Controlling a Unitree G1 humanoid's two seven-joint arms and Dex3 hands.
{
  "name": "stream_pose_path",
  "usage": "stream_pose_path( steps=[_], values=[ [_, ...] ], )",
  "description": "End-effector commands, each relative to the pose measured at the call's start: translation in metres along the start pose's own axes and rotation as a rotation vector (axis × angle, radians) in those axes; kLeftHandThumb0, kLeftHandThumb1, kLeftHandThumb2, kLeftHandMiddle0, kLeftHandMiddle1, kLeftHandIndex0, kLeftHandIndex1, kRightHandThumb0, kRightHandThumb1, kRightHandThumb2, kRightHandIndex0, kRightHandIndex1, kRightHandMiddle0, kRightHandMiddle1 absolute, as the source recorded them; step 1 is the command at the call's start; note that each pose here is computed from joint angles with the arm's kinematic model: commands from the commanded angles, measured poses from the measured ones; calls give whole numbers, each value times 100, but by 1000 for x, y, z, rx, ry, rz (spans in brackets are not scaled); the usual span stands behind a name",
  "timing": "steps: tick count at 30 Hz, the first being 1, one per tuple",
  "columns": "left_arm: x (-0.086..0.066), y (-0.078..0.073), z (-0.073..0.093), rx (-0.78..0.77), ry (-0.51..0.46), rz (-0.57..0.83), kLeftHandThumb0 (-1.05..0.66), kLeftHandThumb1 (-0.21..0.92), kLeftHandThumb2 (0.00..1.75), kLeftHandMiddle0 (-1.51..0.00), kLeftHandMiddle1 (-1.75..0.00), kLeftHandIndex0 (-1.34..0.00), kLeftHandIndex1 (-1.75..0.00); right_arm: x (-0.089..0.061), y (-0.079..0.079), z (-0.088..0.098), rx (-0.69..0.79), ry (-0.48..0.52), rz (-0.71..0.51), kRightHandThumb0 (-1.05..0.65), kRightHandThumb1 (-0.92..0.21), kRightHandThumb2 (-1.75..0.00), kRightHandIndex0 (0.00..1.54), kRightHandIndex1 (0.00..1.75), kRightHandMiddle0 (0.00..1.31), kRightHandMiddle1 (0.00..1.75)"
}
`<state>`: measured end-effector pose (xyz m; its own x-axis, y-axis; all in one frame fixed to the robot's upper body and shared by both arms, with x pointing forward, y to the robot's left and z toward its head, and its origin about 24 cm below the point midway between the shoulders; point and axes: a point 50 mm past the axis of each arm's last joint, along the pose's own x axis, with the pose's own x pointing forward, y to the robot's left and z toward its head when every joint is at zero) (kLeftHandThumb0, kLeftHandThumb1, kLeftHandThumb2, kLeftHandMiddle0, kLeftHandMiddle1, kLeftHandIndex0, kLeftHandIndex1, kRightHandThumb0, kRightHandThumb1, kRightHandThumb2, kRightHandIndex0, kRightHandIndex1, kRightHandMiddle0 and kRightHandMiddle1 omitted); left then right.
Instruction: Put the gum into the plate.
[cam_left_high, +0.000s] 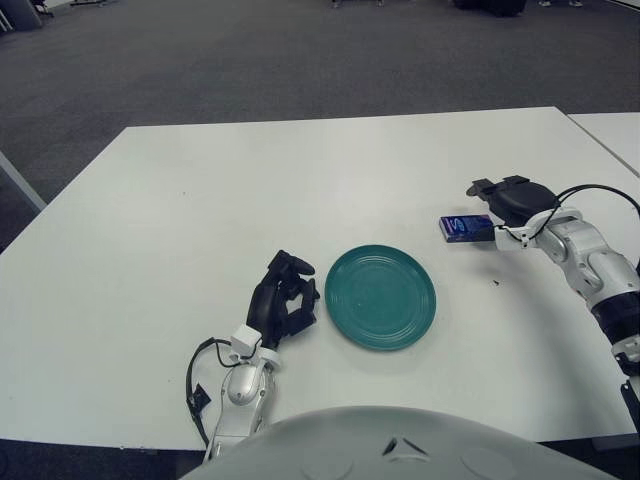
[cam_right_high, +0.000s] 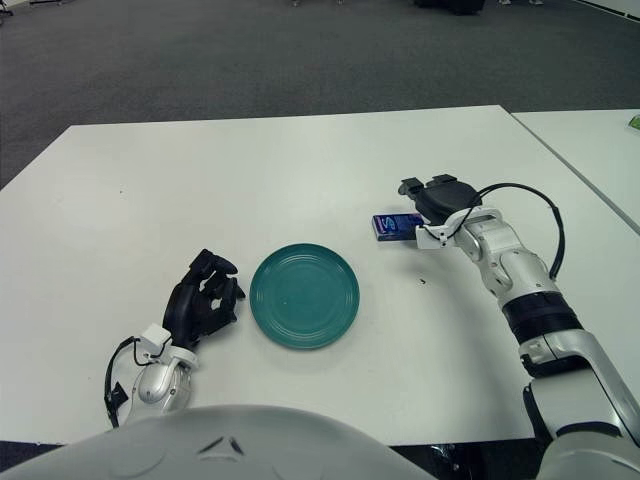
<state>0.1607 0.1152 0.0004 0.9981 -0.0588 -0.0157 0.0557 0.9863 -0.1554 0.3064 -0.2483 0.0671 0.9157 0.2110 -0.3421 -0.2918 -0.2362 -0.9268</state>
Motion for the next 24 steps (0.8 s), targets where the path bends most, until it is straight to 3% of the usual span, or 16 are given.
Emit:
stream_pose_path(
  steps=[1,12,24],
  values=[
    [-5,3,-9,9,61,0,-41,60,96,-60,-175,-40,-175,4,1,3,-7,-20,18,-81,-92,-41,21,26,0,63],
    [-5,1,-9,4,58,-7,-41,60,96,-60,-175,-40,-175,3,13,9,7,-87,105,-81,-92,-44,23,25,0,61],
    [-3,-1,-10,3,58,-3,-41,60,95,-62,-175,-40,-175,-1,31,14,65,-78,211,-83,-92,-48,22,23,0,55]
  ],
)
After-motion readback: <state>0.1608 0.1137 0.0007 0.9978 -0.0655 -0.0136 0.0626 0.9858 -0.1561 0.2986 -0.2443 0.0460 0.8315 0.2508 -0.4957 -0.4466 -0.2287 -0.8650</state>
